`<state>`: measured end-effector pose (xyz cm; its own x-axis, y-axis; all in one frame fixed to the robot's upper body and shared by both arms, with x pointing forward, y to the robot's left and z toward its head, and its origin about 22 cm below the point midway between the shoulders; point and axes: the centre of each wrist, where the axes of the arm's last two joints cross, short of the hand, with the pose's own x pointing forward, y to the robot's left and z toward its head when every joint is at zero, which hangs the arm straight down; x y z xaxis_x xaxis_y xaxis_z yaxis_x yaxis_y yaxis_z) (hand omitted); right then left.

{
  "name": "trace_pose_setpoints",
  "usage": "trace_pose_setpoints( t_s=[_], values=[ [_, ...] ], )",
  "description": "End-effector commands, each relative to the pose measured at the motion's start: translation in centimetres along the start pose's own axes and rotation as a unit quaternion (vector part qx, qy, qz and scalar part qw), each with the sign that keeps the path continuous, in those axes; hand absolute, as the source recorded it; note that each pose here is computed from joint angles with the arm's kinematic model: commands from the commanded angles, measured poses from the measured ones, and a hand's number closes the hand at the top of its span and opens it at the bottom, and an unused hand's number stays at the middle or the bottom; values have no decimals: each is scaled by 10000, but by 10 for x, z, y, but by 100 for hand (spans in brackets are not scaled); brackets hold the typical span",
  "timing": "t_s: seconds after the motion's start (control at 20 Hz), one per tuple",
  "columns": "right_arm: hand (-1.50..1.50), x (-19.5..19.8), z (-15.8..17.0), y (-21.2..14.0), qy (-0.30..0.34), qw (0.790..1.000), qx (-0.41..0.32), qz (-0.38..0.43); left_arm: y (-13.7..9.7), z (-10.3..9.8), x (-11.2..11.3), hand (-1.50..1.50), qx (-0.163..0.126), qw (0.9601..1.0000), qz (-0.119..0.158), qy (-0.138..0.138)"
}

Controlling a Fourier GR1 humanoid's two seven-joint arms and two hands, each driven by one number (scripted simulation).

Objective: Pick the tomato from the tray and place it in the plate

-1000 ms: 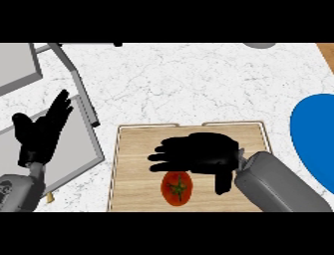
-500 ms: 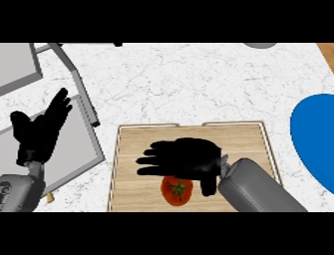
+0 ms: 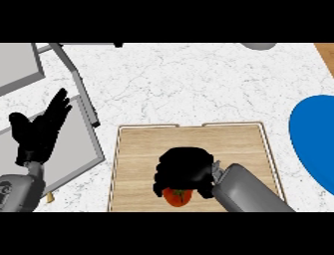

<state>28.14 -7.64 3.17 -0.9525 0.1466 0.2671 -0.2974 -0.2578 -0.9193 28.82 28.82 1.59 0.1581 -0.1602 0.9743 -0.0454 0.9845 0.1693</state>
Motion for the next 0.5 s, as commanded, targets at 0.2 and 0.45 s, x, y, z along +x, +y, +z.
trace_pose_setpoints(
  t_s=[0.2, 0.45],
  values=[
    [150, 17, -2, 17, -302, 9993, -59, -213, 4, 6, 22, 0, -40, 10000, -60, 15],
    [150, -38, 58, 48, 3008, 9261, -1090, -2001, 11, 7, 6, 0, 300, 9995, -23, 6]
  ],
)
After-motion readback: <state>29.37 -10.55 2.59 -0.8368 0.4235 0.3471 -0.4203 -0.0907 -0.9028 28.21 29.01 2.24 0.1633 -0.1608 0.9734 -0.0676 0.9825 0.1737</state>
